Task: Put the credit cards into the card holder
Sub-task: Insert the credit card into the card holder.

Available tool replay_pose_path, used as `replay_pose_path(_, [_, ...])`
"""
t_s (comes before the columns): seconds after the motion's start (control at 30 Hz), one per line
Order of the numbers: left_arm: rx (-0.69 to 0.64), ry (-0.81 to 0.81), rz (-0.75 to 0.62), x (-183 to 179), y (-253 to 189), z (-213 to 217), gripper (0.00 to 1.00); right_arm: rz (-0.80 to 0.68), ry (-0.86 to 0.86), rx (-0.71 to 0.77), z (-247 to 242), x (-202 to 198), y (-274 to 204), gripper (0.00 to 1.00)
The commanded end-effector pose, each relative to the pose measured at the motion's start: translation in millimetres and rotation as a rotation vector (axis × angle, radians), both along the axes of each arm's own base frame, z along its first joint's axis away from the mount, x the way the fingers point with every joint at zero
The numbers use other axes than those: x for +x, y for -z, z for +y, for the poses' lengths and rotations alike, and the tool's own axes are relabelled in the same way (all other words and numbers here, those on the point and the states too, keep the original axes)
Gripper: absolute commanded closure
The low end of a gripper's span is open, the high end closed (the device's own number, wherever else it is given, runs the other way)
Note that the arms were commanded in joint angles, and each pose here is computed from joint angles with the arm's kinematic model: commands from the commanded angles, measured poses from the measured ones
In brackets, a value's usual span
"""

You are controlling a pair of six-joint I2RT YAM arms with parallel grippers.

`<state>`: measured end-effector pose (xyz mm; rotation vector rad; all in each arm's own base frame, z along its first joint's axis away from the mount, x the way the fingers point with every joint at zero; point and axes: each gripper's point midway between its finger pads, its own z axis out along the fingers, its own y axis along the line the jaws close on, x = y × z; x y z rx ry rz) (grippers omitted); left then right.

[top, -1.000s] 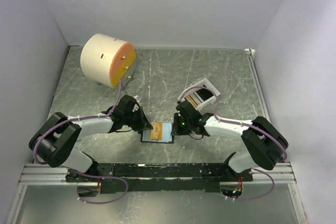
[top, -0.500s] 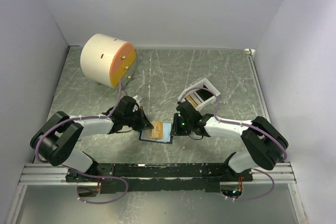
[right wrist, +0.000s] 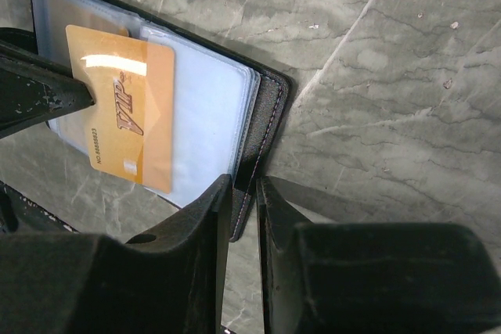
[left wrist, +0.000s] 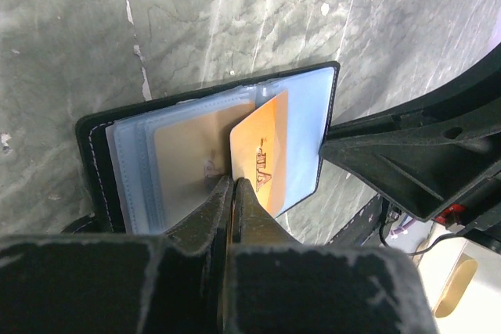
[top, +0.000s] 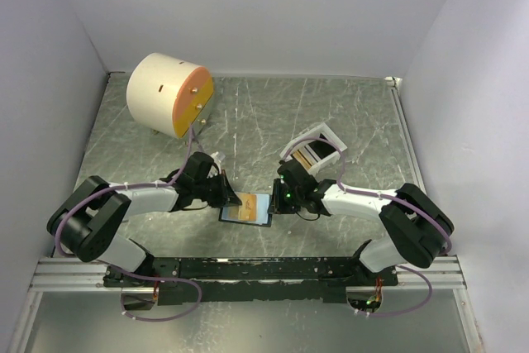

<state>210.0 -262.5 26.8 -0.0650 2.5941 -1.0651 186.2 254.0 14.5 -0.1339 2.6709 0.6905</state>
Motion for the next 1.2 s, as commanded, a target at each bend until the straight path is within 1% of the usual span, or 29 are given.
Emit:
replay_pose_path(0.0, [0.011,0.059,0.028,-12,7,0,0.93,0.048,-0.006,-0.071,-13,-14,18,0.80])
replay_pose_path(0.27, [-0.031,0.053,0.041,-12,7,-15,0.93,0.051,-0.008,-0.062,-13,-15,19,0.80])
replay_pose_path(0.57, [-0.021,0.048,0.043,-10,7,-25,0.92,0.047,-0.006,-0.053,-14,-17,17,0.80])
replay_pose_path(0.67, [-0.005,0.030,0.042,-9,3,-23,0.86,0.046,-0.003,-0.052,-14,-17,17,0.80])
replay_pose_path(0.93, [0.035,-0.051,0.024,-3,-9,-11,0.56,0.046,-0.005,-0.055,-14,-16,17,0.81])
replay_pose_path(1.0, [0.027,-0.054,0.013,-2,-13,-11,0.54,0.047,-0.007,-0.054,-13,-17,17,0.81])
replay_pose_path(1.17, [-0.017,-0.044,0.003,-2,-20,-17,0.52,0.045,-0.006,-0.050,-13,-17,16,0.81])
